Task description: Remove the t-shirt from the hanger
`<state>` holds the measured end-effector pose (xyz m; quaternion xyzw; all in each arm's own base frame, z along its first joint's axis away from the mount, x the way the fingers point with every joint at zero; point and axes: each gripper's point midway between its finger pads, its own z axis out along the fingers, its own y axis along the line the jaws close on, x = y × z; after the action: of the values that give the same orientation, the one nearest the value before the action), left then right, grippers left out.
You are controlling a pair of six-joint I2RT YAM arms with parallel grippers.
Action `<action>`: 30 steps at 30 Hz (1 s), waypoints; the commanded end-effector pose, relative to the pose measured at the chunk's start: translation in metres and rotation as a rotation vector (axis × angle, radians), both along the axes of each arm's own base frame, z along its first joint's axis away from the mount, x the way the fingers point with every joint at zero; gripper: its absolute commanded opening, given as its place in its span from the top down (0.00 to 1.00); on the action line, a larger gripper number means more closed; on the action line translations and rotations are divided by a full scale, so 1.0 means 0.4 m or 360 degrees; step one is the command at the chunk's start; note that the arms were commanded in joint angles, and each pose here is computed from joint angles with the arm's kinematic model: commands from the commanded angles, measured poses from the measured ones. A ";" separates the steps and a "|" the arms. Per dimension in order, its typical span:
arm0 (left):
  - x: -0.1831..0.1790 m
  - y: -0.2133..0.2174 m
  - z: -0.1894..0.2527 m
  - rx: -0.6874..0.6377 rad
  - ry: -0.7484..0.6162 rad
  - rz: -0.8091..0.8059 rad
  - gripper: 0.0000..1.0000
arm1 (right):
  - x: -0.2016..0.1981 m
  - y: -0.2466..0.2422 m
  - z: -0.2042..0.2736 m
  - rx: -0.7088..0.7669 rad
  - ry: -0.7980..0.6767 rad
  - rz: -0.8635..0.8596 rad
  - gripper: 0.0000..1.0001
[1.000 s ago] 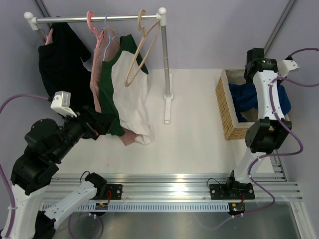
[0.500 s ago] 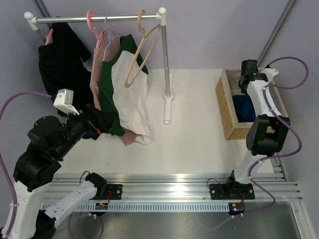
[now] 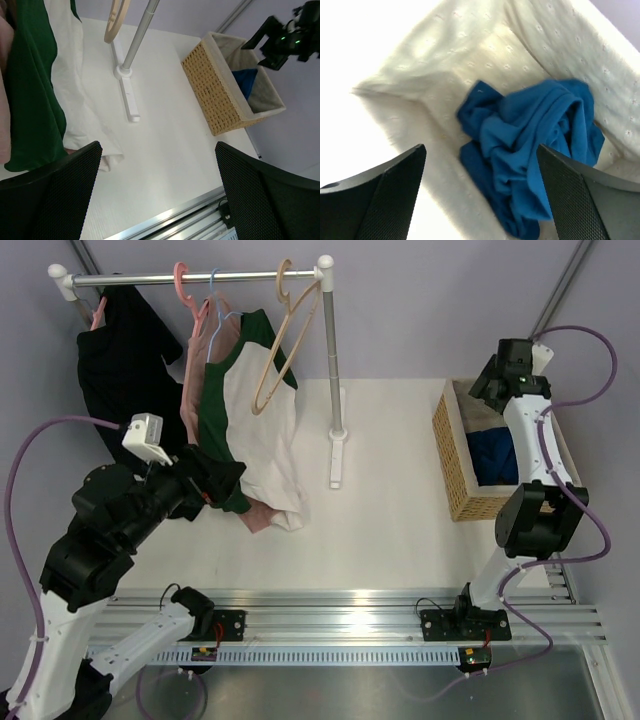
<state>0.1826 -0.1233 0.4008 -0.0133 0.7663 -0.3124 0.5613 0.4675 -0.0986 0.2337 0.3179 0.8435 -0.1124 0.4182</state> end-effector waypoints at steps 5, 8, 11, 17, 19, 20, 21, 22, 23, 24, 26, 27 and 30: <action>0.080 0.000 -0.030 0.0145 -0.0068 0.0085 0.01 | -0.113 0.213 0.270 0.0265 -0.0265 0.0726 0.01; 0.105 -0.054 -0.044 0.0144 -0.0026 -0.0036 0.01 | -0.193 0.293 0.314 0.0368 -0.0383 0.0890 0.01; 0.115 -0.094 -0.050 0.0104 0.0020 -0.0128 0.01 | -0.249 0.389 0.317 0.0443 -0.0350 0.1066 0.00; 0.110 -0.092 -0.026 0.0065 -0.0048 -0.0125 0.01 | -0.391 0.589 0.337 0.0593 -0.0320 0.1395 0.01; 0.103 -0.091 -0.017 0.0068 -0.0058 -0.0139 0.01 | -0.441 0.610 0.352 0.0715 -0.0399 0.1445 0.00; 0.098 -0.088 -0.023 0.0077 -0.0044 -0.0137 0.01 | -0.456 0.617 0.352 0.0749 -0.0417 0.1468 0.01; 0.092 -0.080 -0.023 0.0076 -0.0048 -0.0127 0.01 | -0.487 0.618 0.360 0.0763 -0.0479 0.1501 0.01; 0.086 -0.075 -0.025 0.0077 -0.0049 -0.0123 0.01 | -0.508 0.620 0.367 0.0787 -0.0507 0.1518 0.01; 0.082 -0.068 -0.035 0.0087 -0.0031 -0.0106 0.01 | -0.539 0.613 0.374 0.0788 -0.0545 0.1518 0.00; 0.077 -0.060 -0.044 0.0096 -0.0025 -0.0092 0.01 | -0.555 0.610 0.375 0.0794 -0.0557 0.1521 0.00; 0.060 -0.047 -0.048 0.0102 -0.0027 -0.0083 0.01 | -0.602 0.602 0.372 0.0797 -0.0560 0.1534 0.00; 0.049 -0.041 -0.049 0.0103 -0.0039 -0.0087 0.01 | -0.613 0.596 0.367 0.0781 -0.0555 0.1532 0.01; 0.032 -0.030 -0.053 0.0109 -0.0040 -0.0085 0.01 | -0.652 0.578 0.347 0.0730 -0.0502 0.1537 0.00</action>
<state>0.2011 -0.1404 0.3781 0.0257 0.7747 -0.3042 0.5537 0.2219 0.1314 0.3801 0.0072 0.8154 0.3239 0.4797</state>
